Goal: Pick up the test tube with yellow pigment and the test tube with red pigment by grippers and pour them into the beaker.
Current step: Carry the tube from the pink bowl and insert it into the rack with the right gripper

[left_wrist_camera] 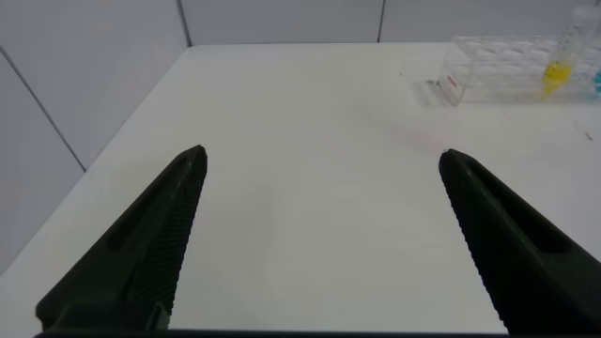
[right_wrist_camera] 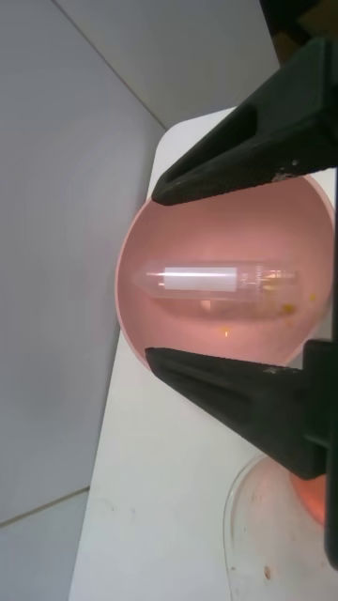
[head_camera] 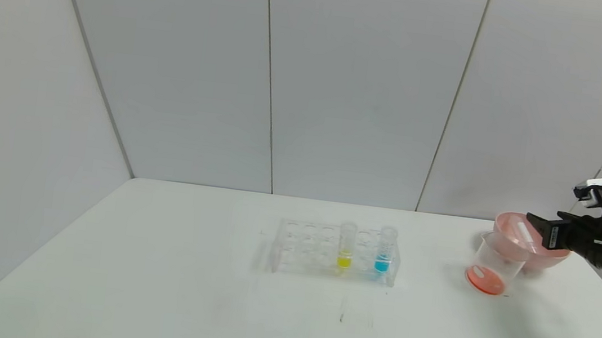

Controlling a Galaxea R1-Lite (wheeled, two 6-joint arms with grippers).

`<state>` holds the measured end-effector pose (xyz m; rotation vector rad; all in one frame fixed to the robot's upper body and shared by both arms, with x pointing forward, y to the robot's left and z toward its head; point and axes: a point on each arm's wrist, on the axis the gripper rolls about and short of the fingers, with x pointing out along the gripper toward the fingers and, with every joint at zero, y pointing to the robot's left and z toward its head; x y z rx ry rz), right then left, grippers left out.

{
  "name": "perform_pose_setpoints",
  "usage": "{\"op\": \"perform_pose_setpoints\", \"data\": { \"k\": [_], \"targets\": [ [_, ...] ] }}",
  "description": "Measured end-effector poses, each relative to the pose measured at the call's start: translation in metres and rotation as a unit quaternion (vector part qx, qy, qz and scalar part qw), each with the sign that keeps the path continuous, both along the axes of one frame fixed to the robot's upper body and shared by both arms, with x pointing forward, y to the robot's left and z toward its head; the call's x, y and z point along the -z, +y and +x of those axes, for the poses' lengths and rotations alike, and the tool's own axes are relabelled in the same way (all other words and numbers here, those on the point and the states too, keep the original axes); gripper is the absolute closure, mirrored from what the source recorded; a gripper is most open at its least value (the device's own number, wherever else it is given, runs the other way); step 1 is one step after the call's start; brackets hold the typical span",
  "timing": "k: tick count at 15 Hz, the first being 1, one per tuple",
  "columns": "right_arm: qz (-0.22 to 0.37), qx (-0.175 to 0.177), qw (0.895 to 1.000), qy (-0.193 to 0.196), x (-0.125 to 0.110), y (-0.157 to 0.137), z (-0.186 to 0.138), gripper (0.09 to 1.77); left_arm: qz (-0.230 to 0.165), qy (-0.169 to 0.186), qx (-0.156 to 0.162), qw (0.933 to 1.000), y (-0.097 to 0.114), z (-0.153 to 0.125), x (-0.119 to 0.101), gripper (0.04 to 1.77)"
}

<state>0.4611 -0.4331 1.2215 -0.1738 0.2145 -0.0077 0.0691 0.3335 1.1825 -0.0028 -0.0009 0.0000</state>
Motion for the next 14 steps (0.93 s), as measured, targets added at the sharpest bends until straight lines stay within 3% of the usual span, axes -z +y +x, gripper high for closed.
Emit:
{"op": "perform_pose_setpoints", "data": {
  "k": [3, 6, 10, 14],
  "targets": [
    [0.004, 0.0, 1.0, -0.008, -0.006, 0.002, -0.002, 0.55, 0.0, 0.0, 0.0, 1.0, 0.0, 0.0, 0.0, 0.05],
    [0.046, -0.011, 0.998, -0.048, -0.04, 0.025, -0.005, 0.43, 0.0, 0.0, 0.0, 1.0, 0.0, 0.0, 0.0, 0.05],
    [0.08, 0.003, 0.992, -0.102, -0.097, 0.115, -0.012, 0.32, 0.0, 0.0, 0.0, 1.0, 0.0, 0.0, 0.0, 0.05],
    [0.101, 0.024, 0.986, -0.132, -0.124, 0.218, -0.046, 0.25, 0.0, 0.0, 0.0, 1.0, 0.0, 0.0, 0.0, 0.05]
  ]
}}
